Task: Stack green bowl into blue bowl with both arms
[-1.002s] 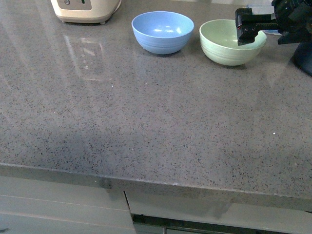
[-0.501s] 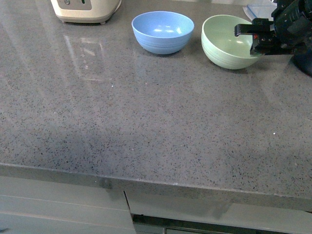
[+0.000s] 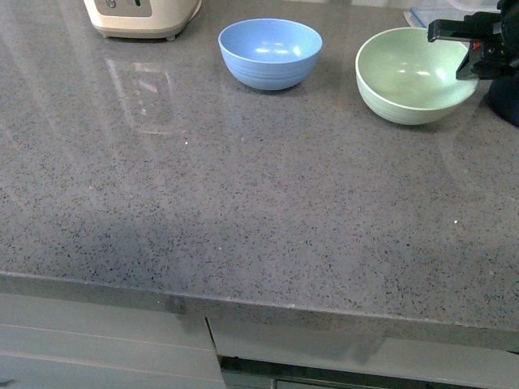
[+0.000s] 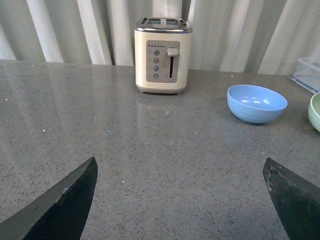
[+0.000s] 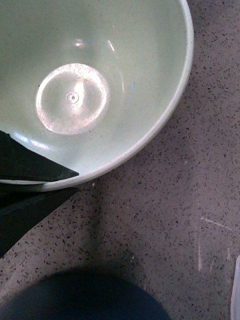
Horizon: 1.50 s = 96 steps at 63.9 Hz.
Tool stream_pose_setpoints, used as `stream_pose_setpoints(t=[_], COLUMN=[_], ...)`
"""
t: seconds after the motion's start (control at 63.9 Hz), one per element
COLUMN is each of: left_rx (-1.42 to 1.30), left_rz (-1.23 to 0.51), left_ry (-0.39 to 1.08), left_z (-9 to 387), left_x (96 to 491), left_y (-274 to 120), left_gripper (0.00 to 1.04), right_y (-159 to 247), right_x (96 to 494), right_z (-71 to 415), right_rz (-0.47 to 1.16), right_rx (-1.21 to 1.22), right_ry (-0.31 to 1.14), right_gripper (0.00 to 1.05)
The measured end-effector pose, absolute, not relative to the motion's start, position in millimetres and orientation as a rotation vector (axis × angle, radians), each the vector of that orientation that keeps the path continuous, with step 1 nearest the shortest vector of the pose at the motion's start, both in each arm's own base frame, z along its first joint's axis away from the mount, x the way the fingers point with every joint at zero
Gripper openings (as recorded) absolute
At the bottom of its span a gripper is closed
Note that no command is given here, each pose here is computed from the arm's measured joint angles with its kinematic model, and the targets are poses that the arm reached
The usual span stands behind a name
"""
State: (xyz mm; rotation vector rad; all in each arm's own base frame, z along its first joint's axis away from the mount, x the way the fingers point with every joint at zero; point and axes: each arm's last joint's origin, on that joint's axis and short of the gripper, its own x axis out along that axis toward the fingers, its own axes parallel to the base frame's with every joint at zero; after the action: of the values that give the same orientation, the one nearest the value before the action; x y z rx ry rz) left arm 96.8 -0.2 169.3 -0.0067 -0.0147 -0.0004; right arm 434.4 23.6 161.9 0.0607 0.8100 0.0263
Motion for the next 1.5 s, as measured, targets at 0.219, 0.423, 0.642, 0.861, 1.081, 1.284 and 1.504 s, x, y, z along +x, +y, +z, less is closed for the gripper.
stream_pose_setpoints(t=[0.219, 0.423, 0.642, 0.861, 1.081, 1.284, 1.504], left_rx=[-0.007, -0.007, -0.006, -0.006, -0.007, -0.007, -0.006], left_rz=[0.000, 0.000, 0.000, 0.000, 0.000, 0.000, 0.000], left_ry=[-0.015, -0.015, -0.015, -0.015, -0.015, -0.015, -0.015], left_z=[169.3, 169.3, 169.3, 169.3, 169.3, 169.3, 169.3], left_x=[96.8, 96.8, 96.8, 96.8, 96.8, 96.8, 96.8], left_y=[-0.2, -0.2, -0.2, -0.2, -0.2, -0.2, -0.2], left_gripper=[0.98, 0.98, 0.98, 0.98, 0.98, 0.98, 0.98], right_y=[26.5, 49.2, 81.8, 111.3, 130.2, 140.0, 157.5], right_x=[444.4, 460.1, 468.4, 471.8, 477.4, 483.0, 492.1], right_z=[183.3, 229.1, 257.0, 246.9, 235.2, 227.5, 216.7], right_rz=[0.053, 0.122, 0.193, 0.250, 0.283, 0.297, 0.325], right_rx=[0.068, 0.066, 0.054, 0.033, 0.011, -0.004, -0.024], right_ry=[0.780, 0.695, 0.643, 0.671, 0.695, 0.707, 0.722], right_gripper=[0.01, 0.01, 0.01, 0.01, 0.01, 0.01, 0.01])
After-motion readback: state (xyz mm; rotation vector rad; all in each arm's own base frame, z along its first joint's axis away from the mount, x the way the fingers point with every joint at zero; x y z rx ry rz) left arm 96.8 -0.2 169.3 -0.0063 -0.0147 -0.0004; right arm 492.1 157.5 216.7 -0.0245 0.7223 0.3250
